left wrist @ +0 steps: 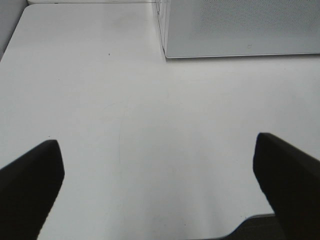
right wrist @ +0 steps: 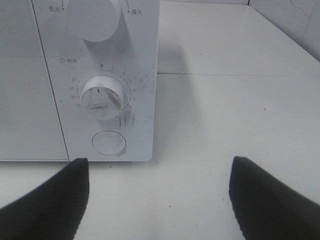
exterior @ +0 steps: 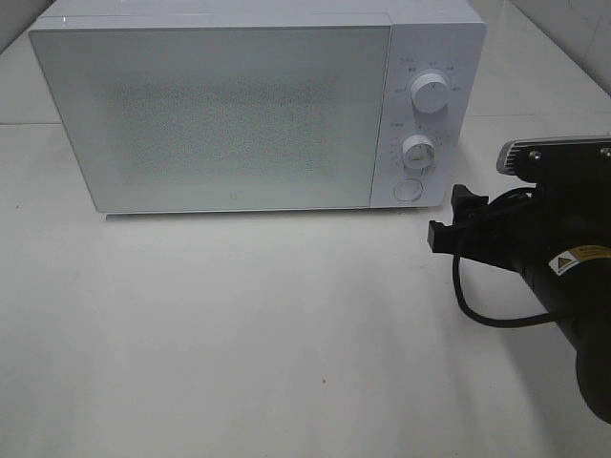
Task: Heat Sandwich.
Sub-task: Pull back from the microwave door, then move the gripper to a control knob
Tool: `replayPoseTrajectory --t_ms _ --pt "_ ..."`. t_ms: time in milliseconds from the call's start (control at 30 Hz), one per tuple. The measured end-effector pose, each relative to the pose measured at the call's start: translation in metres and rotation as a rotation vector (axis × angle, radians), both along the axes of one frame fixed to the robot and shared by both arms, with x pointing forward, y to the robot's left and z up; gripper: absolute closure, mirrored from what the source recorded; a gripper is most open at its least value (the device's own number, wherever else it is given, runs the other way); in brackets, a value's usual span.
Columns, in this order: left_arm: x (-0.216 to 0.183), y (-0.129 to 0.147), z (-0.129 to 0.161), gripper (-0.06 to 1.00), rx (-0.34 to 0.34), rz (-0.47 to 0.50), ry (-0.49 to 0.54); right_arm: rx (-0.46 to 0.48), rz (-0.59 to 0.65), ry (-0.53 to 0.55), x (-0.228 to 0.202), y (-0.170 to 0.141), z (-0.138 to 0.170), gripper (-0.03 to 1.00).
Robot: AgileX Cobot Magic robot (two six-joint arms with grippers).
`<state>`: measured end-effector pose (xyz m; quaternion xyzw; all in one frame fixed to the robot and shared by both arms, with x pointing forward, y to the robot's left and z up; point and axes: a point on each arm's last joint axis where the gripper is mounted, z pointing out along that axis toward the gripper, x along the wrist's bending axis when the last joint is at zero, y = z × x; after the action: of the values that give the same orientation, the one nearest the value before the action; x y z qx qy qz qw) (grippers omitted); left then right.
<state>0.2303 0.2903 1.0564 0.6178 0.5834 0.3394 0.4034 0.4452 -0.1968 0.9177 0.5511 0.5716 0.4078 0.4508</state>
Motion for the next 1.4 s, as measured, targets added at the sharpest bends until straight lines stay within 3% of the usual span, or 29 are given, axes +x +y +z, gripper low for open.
replayPoseTrajectory --t_ms 367,1400 --pt "0.0 0.0 0.0 -0.03 0.0 0.0 0.0 0.012 -0.001 -0.013 0.006 0.005 0.002 0.22" --pt "0.0 0.0 0.0 -0.03 0.0 0.0 0.0 0.042 0.021 -0.029 0.092 0.037 -0.021 0.22"
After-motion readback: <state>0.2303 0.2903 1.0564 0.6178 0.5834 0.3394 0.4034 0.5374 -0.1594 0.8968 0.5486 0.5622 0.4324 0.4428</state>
